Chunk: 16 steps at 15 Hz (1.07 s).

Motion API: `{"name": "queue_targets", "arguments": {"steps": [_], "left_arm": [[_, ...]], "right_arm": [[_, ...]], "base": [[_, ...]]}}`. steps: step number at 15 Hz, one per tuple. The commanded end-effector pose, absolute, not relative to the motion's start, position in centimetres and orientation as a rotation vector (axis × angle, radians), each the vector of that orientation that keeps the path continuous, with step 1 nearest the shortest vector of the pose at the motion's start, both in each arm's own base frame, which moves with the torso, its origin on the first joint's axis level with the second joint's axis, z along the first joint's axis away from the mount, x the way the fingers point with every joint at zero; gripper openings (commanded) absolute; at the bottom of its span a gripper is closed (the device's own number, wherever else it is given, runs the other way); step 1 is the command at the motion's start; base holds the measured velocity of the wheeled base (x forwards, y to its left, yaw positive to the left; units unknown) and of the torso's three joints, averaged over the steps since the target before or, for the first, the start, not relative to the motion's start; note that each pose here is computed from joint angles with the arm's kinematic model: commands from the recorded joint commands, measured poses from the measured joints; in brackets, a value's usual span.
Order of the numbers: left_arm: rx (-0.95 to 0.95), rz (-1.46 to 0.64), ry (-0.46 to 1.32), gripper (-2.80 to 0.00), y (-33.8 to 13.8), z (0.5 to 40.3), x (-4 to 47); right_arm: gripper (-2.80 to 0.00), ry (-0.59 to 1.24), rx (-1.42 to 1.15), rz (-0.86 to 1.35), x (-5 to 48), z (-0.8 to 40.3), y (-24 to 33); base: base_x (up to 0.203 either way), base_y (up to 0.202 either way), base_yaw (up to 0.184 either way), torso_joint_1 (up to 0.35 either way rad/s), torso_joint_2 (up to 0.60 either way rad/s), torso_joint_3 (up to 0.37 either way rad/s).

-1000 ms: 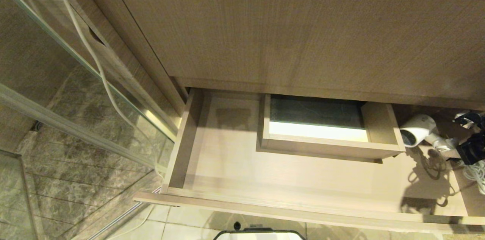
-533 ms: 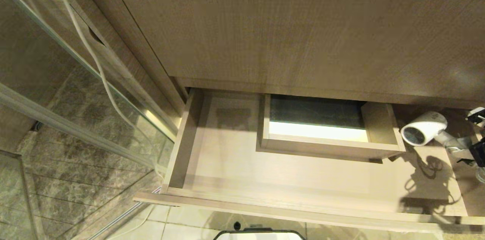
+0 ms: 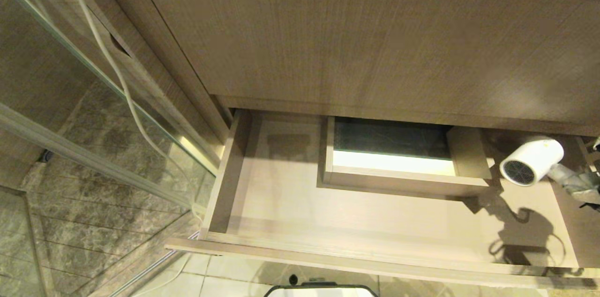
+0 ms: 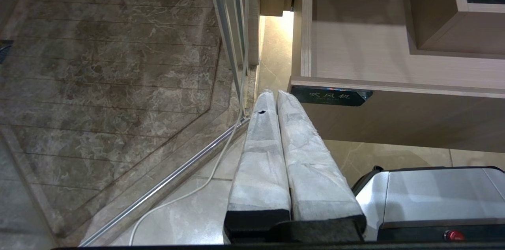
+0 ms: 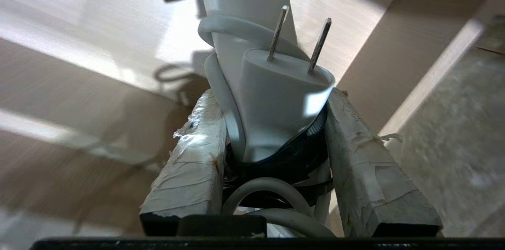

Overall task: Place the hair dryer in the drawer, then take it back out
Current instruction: Place it on the countertop

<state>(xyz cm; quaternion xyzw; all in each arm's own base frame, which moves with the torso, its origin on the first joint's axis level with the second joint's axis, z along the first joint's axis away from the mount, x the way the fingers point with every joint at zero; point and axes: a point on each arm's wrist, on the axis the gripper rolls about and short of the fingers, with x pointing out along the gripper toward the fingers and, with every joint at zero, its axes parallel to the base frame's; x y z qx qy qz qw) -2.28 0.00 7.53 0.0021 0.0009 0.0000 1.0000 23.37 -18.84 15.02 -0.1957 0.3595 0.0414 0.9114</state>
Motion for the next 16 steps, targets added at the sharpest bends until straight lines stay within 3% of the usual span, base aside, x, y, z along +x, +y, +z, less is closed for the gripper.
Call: {"name": "queue_targets", "arguments": {"steps": [1,7,16], "left_arm": [[0.005,0.000,0.001,-2.80,0.0,7.5,-2.3],[0.005,0.000,0.001,-2.80,0.0,7.5,-2.3],[0.005,0.000,0.002,-2.80,0.0,7.5,-2.3]], "right_arm": [[-2.80,0.701,-0.442,0.067,21.4,16.8,-17.2],[-2.80,0.654,-0.485,0.037,17.9,18.5,-14.2],[-2.80,0.614,-0.516,0.009,16.7,20.0,-13.1]], "base": [[0.000,0.000,0.000,0.000,0.00,0.000],[0.000,0.000,0.000,0.000,0.00,0.000],[0.000,0.000,0.000,0.000,0.00,0.000]]}}
